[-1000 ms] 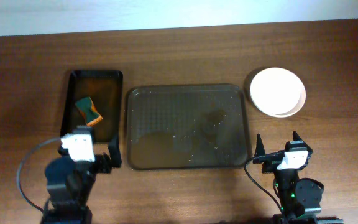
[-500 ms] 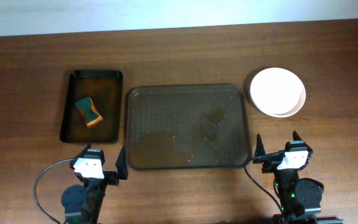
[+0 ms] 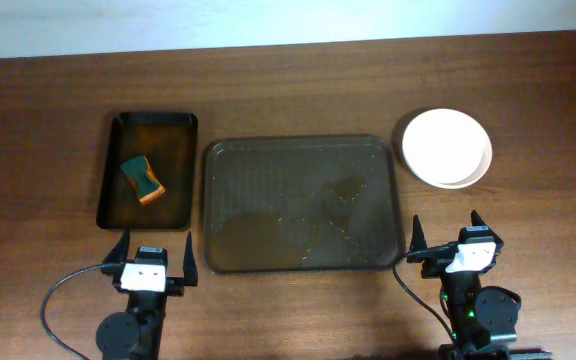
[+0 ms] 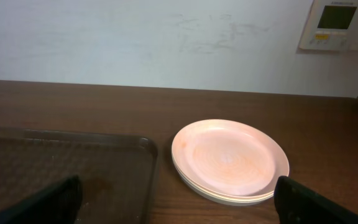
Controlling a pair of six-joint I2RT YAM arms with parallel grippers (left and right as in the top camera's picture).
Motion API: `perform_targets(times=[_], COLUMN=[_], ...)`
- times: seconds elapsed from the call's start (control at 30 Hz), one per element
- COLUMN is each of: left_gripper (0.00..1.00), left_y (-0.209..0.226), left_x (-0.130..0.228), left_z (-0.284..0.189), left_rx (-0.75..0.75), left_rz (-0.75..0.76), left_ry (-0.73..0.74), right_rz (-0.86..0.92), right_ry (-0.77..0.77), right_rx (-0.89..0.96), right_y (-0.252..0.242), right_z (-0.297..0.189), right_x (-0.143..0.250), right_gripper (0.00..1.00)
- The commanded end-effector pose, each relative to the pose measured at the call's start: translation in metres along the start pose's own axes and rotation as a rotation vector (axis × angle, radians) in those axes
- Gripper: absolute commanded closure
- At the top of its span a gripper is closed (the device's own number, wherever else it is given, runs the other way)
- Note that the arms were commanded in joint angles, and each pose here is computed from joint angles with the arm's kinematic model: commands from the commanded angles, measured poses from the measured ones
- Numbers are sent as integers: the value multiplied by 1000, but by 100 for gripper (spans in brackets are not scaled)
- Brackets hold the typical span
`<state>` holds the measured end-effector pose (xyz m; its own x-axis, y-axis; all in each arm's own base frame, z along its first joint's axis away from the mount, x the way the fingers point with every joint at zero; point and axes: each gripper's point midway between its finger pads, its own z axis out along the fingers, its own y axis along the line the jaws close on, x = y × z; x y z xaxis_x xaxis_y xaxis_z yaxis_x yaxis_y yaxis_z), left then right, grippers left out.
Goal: Clean dirty plates on tray and stack at the side
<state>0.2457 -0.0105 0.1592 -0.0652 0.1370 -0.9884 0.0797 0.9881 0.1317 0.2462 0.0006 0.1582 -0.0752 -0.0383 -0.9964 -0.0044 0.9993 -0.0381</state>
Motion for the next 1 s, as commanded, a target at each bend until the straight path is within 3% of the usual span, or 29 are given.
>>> perform_targets(times=[0.0, 0.57, 0.97], left_gripper=[0, 0, 0], left_y=[11, 21, 16], left_x=[5, 6, 5], left_z=[0, -2, -1], left_rx=[-78, -138, -105], left_rz=[36, -100, -99], left_ry=[20, 17, 13], right_rz=[-6, -6, -6], right_ry=[5, 5, 5], right_rx=[15, 15, 15], right_y=[-3, -3, -3], right_z=[0, 0, 0], right_x=[3, 3, 3], right_gripper=[2, 2, 2])
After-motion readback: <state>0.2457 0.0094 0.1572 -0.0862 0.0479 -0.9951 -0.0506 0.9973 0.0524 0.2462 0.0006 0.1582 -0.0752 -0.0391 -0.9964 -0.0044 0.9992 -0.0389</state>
